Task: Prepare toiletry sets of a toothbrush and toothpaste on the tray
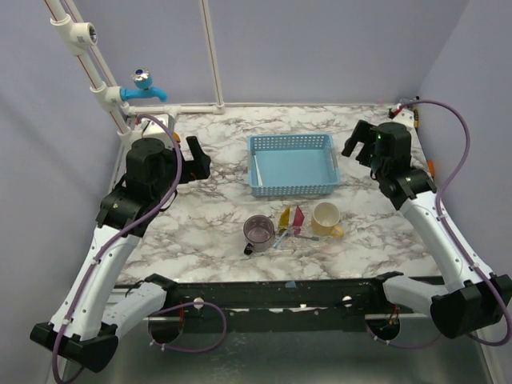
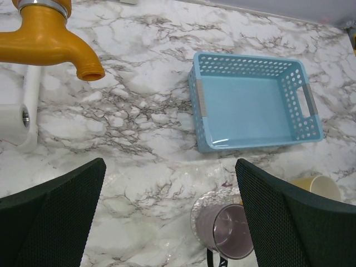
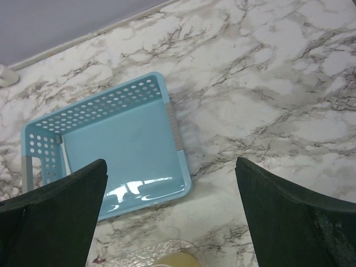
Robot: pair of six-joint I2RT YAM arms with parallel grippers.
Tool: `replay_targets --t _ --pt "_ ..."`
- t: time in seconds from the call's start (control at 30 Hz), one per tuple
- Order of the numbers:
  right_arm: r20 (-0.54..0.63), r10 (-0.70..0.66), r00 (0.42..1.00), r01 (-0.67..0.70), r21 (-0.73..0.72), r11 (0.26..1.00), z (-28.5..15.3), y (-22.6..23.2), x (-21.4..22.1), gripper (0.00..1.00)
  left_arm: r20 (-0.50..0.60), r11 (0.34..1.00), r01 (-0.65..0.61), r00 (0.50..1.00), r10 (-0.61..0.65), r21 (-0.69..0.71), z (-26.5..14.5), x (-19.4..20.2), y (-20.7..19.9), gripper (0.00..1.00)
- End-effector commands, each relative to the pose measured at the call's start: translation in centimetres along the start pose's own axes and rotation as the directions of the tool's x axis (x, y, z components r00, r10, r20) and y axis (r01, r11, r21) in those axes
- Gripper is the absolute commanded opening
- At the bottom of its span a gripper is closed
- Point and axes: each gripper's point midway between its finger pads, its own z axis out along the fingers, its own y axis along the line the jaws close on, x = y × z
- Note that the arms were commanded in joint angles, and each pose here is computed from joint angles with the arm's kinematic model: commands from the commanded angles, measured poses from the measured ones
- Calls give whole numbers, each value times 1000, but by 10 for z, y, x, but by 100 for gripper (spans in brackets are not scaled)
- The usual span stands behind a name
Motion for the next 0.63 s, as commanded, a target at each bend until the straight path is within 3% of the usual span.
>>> replay_targets --t 0.0,0.23,0.6 --pt "-14 10 1000 -11 -40 999 0 4 7 100 38 999 -16 999 17 -31 5 0 11 99" --pt "20 33 999 -34 27 999 -8 -16 13 100 50 1000 -7 999 8 -29 -1 12 16 99" --pt "11 46 999 -46 -35 998 -14 -9 20 100 89 1000 11 996 -8 -24 -12 12 19 99"
